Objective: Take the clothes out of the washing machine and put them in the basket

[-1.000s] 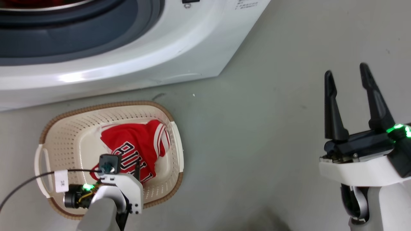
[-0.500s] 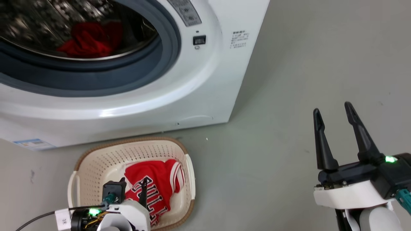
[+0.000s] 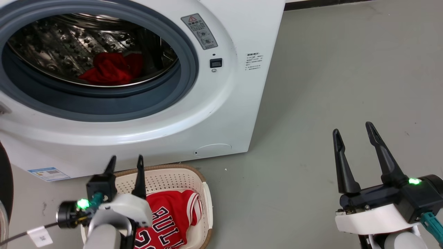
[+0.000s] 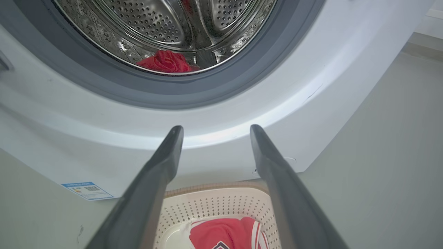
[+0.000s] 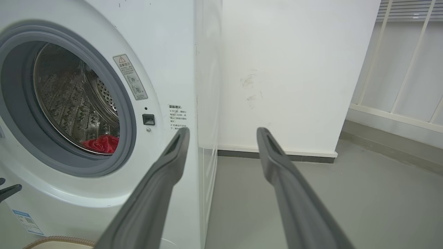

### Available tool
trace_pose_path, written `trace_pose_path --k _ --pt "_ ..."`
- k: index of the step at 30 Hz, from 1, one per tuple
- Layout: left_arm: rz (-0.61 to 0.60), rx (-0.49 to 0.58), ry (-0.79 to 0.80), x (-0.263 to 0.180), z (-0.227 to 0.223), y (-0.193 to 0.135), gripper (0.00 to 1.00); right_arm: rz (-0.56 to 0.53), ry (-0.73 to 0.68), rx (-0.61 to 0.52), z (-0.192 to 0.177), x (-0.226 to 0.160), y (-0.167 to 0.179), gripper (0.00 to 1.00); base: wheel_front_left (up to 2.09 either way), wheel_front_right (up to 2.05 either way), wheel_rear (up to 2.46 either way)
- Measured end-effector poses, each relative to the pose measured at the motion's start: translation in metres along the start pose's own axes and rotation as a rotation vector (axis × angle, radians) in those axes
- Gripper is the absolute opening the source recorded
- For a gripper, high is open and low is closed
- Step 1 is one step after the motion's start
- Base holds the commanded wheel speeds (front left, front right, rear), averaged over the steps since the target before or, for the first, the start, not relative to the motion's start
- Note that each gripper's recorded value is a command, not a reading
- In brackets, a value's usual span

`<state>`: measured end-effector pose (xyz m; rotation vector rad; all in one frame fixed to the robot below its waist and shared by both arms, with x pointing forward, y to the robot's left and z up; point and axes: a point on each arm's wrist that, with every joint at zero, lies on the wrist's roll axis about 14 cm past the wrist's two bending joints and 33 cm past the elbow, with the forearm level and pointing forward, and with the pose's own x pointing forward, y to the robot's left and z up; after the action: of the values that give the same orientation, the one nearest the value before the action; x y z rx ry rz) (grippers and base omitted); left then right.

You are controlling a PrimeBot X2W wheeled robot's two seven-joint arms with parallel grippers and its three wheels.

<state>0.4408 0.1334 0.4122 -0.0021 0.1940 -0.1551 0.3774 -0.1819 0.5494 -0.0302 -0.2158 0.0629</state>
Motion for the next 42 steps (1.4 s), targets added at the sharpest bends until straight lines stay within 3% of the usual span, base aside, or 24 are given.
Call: trace_pose_path --k 12,21,34,42 --pt "0.011 0.031 -0.174 0.071 0.066 0.020 1.00 -0.022 0.019 0.001 -0.010 0.010 -0.009 1.00 0.00 0.00 0.00" --pt "0.000 0.123 -0.172 0.169 0.077 0.040 1.00 -0.048 0.065 0.003 -0.040 0.037 -0.022 1.00 0.00 0.00 0.00" --pt "0.007 0.249 0.108 0.266 0.044 0.072 1.00 -0.091 0.156 0.005 -0.085 0.050 -0.040 1.00 0.00 0.00 0.00" --pt "0.047 0.227 0.399 0.297 0.008 0.091 1.00 -0.107 0.198 0.003 -0.107 0.053 -0.048 1.00 0.00 0.00 0.00"
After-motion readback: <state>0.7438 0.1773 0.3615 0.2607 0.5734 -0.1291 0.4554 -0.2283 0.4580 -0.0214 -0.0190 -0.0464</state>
